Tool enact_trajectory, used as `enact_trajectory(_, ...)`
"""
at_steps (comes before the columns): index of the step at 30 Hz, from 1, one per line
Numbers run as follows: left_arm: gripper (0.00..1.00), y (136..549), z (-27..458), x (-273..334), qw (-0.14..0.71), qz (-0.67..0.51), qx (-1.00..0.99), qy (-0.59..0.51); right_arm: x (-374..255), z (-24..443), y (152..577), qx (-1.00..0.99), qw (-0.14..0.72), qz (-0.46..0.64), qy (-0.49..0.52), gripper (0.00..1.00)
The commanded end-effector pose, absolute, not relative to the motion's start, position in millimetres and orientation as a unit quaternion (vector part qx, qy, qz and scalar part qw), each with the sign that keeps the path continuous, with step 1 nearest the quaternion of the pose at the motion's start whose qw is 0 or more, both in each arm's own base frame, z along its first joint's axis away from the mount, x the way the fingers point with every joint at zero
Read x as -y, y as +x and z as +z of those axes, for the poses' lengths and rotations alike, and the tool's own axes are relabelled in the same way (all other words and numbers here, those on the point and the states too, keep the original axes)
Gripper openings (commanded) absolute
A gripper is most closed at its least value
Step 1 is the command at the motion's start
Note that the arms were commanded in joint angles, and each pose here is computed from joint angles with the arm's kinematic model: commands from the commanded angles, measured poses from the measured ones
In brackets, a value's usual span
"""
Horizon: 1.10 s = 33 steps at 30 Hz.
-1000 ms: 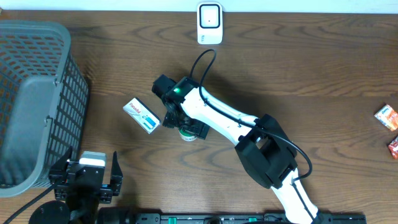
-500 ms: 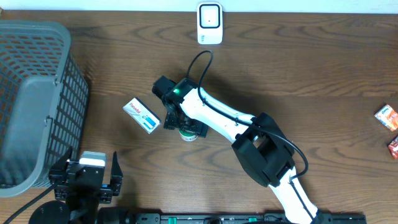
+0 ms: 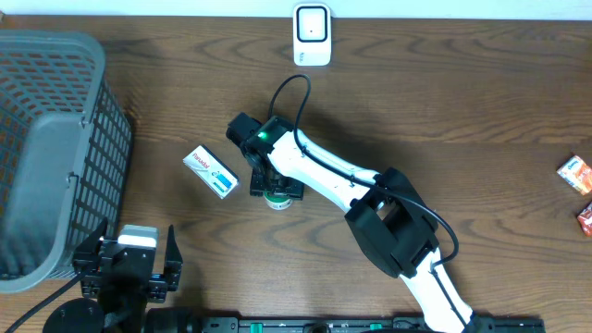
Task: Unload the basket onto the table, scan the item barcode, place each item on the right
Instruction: 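Lower the right gripper around the green-capped jar and adjust grip, then lift the green-capped jar with the right gripper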
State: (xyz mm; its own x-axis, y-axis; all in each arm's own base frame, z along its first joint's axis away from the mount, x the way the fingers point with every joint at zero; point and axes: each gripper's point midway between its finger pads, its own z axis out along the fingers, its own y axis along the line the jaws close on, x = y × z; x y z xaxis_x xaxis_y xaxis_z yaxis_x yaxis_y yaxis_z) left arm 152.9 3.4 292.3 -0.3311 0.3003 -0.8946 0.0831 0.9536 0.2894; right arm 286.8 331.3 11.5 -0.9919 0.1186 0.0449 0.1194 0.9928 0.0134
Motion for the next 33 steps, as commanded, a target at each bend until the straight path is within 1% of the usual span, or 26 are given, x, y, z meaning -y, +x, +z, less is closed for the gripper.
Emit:
enact_trajectory(1, 0.86, 153.2, 291.7, -3.2, 0.566, 0.092, -0.812, 0.114, -326.9, 4.0, 283.4, 0.999, 0.025, 0.008, -0.046, 0.58)
enact_trajectory(8, 0.86, 153.2, 291.7, -3.1, 0.566, 0.092, -0.812, 0.114, -326.2, 4.3, 280.9, 0.999, 0.031, 0.008, -0.024, 0.55)
enact_trajectory(13, 0.87, 153.1, 291.7, -3.1, 0.565, 0.091, -0.812, 0.114, -333.6, 5.5, 271.5, 0.998, 0.063, -0.019, 0.003, 0.55)
enact_trajectory(18, 0.86, 153.2, 291.7, -3.2, 0.566, 0.092, -0.812, 0.114, -334.4, 14.8, 260.5, 0.989, 0.132, -0.067, -0.008, 0.56)
enact_trajectory(24, 0.86, 153.2, 291.7, -3.2, 0.566, 0.092, -0.812, 0.114, -332.1, 40.4, 257.7, 0.953, 0.244, -0.176, -0.042, 0.54)
enact_trajectory(29, 0.86, 153.2, 291.7, -3.2, 0.566, 0.092, -0.812, 0.114, -309.6, 52.4, 269.6, 0.933, 0.284, -0.205, -0.086, 0.56)
enact_trajectory(33, 0.86, 153.2, 291.7, -3.2, 0.566, 0.092, -0.812, 0.114, -290.4, 62.8, 275.1, 0.917, 0.312, -0.226, -0.104, 0.55)
